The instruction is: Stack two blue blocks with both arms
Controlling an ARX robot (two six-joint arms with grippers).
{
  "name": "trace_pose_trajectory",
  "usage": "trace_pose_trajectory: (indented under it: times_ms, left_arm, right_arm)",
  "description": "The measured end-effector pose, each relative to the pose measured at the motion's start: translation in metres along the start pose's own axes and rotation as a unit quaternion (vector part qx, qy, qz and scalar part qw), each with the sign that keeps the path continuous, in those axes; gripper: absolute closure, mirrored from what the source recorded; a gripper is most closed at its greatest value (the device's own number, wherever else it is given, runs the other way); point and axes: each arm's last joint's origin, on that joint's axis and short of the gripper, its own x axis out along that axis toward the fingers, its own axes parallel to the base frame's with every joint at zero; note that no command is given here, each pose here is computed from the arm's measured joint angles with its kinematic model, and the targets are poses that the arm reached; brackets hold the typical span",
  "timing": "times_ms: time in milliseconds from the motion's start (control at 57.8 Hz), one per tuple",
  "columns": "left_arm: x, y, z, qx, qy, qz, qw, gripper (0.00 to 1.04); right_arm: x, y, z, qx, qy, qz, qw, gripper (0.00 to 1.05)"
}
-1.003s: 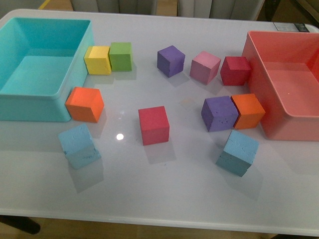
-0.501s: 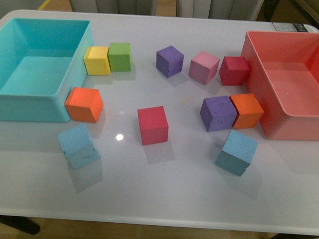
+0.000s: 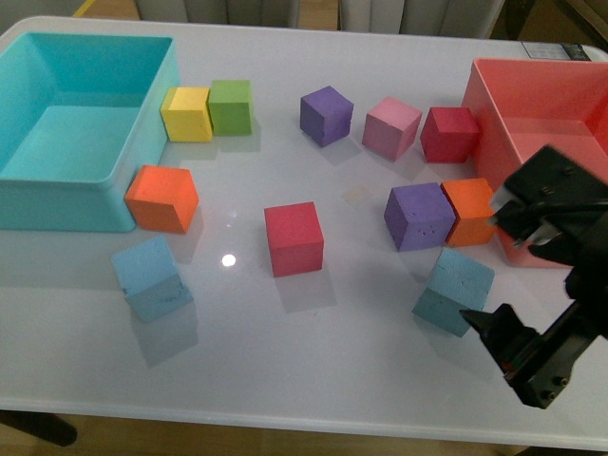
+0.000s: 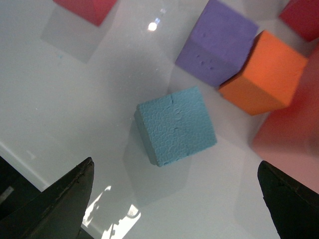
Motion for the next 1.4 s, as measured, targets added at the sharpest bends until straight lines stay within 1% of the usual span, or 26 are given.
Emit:
trace_pose_trajectory:
  times_ms: [311,571,882,899,986,1020,1089,1141,1262,1314,1401]
  left_arm:
    - [0.0,0.0,0.0,0.0,0.0,0.0,1.0,0.09]
    - [0.0,0.0,0.0,0.0,0.0,0.0,1.0,0.09]
    - [0.0,0.0,0.0,0.0,0.0,0.0,1.0,0.09]
    - [0.0,0.0,0.0,0.0,0.0,0.0,1.0,0.09]
    - [0.0,0.0,0.0,0.0,0.0,0.0,1.0,0.09]
    - [0.0,0.0,0.0,0.0,0.0,0.0,1.0,0.09]
    - [0.0,0.0,0.0,0.0,0.0,0.0,1.0,0.09]
    - [0.0,0.0,0.0,0.0,0.0,0.0,1.0,0.09]
    - [0.0,0.0,0.0,0.0,0.0,0.0,1.0,0.09]
    - [0.0,0.0,0.0,0.0,0.0,0.0,1.0,0.09]
    - [0.0,0.0,0.0,0.0,0.0,0.0,1.0,0.09]
  right_arm:
    - [0.036,-0.01,0.011,-0.014,0.028,0.008,0.999,0.09]
    - [0.058,-0.01,0.003,-0.008,0.053,0.022,0.998,0.09]
    - [0.073,-0.007,-0.002,-0.009,0.071,0.017,0.997,0.09]
    - [0.074,-0.007,-0.003,-0.008,0.072,0.017,0.997,0.1]
    - [0.074,-0.007,-0.003,-0.009,0.072,0.015,0.997,0.23]
    - [0.074,-0.007,-0.003,-0.009,0.071,0.015,0.997,0.26]
    - [0.071,-0.008,-0.004,-0.009,0.069,0.014,0.998,0.43]
    - [0.066,-0.008,-0.003,-0.011,0.065,0.017,0.998,0.5]
    - [0.051,-0.009,0.006,-0.014,0.041,0.033,0.998,0.57]
    - [0.043,-0.01,0.017,-0.011,0.022,0.037,0.999,0.59]
    - [0.034,-0.013,0.036,-0.007,-0.006,0.031,0.999,0.59]
